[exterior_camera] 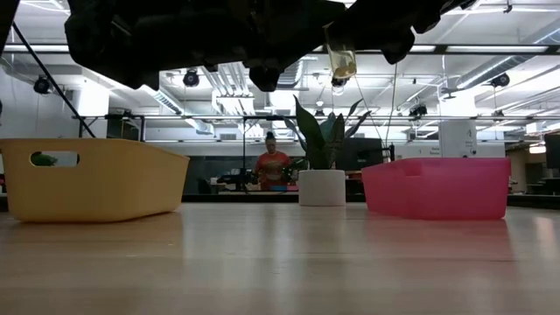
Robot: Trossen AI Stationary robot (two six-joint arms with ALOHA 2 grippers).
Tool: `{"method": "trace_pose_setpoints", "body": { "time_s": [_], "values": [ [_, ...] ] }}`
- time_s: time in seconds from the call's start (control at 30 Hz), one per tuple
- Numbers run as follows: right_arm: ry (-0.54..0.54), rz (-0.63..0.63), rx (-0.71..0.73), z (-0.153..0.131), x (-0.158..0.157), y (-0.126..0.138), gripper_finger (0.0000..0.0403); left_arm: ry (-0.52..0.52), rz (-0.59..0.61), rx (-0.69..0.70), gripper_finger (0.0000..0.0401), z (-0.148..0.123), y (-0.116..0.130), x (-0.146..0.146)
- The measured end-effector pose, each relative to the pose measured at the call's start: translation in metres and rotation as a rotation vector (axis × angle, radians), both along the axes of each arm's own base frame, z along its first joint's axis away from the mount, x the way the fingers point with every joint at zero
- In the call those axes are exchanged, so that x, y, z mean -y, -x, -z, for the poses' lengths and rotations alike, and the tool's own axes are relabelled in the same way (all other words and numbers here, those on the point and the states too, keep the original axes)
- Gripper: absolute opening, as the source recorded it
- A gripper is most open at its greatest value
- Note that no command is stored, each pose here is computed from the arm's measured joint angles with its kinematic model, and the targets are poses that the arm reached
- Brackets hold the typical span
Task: Pick and place medicine bottles into bin by pill shape (circle, oval)
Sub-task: Put the yellow tablet bottle into the yellow bin
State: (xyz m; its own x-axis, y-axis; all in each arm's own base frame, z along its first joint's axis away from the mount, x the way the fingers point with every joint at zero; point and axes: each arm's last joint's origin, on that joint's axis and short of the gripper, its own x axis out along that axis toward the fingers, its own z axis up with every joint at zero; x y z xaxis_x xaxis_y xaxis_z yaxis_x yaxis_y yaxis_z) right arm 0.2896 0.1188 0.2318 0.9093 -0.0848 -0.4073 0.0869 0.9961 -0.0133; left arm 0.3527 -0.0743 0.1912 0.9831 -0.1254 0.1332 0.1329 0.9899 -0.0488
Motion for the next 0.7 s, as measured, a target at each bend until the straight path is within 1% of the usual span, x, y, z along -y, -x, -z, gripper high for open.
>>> {"method": "trace_pose_setpoints", "body": {
  "time_s": [0.17,0.33,0.53,0.7],
  "values": [
    [-0.01,0.001,0.002,0.0,0.0,0.0,0.0163,0.0,-0.005,0.0,0.0088,0.0,0.0,-0.001],
    [-0.01,0.001,-0.002,0.0,0.0,0.0,0.0192,0.0,-0.006,-0.001,0.0088,0.0,0.0,-0.001],
    [-0.01,-0.001,0.002,-0.005,0.001,0.003,0.0203,-0.003,-0.005,-0.014,0.0087,-0.001,0.009,-0.002],
    [-0.022,0.004,0.034,-0.017,0.004,0.009,0.0203,0.002,0.001,-0.024,0.0087,-0.004,0.026,-0.005]
  ]
}}
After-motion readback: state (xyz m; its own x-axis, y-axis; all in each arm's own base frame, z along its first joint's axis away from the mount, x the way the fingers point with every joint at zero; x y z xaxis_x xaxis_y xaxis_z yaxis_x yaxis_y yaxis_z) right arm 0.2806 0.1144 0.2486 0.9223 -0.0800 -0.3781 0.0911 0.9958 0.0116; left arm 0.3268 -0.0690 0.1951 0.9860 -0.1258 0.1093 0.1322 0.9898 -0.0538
